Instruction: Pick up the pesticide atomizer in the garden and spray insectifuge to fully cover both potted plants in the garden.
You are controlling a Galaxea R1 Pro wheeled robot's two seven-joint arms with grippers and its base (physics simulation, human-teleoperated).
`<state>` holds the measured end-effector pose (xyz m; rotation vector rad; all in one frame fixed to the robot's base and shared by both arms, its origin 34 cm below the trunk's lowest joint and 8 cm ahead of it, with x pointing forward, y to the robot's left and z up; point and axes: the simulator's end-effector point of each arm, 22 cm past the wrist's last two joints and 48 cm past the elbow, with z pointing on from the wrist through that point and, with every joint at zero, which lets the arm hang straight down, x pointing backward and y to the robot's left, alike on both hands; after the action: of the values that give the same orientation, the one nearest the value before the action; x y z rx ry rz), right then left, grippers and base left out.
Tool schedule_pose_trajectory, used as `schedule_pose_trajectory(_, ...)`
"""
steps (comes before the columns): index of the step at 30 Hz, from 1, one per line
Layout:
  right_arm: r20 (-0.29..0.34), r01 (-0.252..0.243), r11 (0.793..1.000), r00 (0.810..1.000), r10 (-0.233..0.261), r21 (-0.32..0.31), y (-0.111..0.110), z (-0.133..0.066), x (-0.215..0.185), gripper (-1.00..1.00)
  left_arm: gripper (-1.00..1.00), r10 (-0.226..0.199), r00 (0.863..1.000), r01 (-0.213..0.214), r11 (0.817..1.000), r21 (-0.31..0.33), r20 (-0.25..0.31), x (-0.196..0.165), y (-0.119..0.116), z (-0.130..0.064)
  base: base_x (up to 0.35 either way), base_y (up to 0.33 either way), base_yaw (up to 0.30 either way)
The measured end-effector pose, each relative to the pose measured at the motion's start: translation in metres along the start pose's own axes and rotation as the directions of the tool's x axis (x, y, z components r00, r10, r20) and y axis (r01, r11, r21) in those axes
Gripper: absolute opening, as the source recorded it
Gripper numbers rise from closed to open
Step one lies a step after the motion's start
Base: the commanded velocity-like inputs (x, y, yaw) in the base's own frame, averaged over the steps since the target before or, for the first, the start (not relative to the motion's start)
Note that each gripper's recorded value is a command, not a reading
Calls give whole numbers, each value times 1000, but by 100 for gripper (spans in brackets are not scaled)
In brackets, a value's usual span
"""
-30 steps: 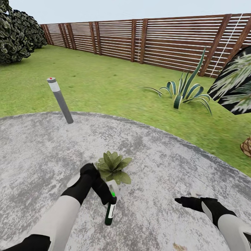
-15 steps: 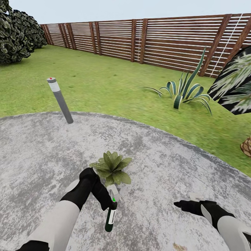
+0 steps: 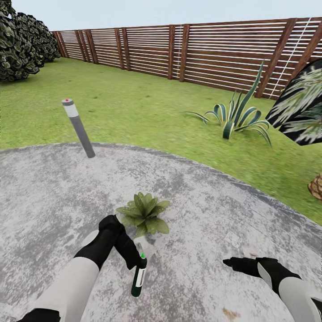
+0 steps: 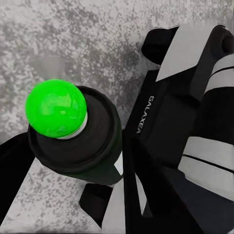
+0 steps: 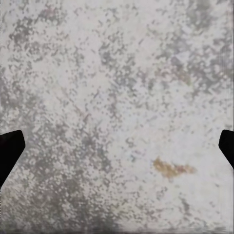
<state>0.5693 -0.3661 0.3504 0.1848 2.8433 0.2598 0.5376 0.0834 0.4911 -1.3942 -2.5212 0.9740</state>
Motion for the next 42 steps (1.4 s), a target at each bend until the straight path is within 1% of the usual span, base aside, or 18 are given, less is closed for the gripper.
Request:
schedule_pose_trajectory(4,0,1,1000,1000,-1,0,0,0,0,100,-100,-19,1000,19,1000,-1,20,2,4,-4,-159,169,0)
schedule_pose_trajectory(5,-1,1,1000,1000,-1,0,0,0,0,100,-100,-19,999,19,1000,0,32,2,5,-5,-102,178,0)
schedule_pose_trajectory(7,-1,2,1000,1000,-2,0,0,0,0,100,-100,-5,998,5,1000,0,59,1,8,-8,-47,177,0)
schedule_pose_trajectory(9,-1,2,1000,1000,-2,0,0,0,1,100,-100,-14,996,14,1000,2,88,1,11,-12,-9,111,0)
schedule_pose_trajectory(10,-2,2,1000,1000,-2,0,0,0,1,100,-100,-15,996,15,1000,2,91,1,11,-12,-4,56,0)
schedule_pose_trajectory(14,-2,2,1000,1000,-2,-1,0,0,1,100,-100,-19,995,18,1000,2,96,1,12,-13,-1,39,0)
schedule_pose_trajectory(17,-2,2,1000,1000,-2,-1,1,0,1,100,-100,-20,995,20,1000,2,98,1,12,-13,0,225,0)
schedule_pose_trajectory(42,-4,2,1000,1000,-2,-3,3,1,2,100,-100,-20,995,20,1000,2,98,1,12,-13,0,314,0)
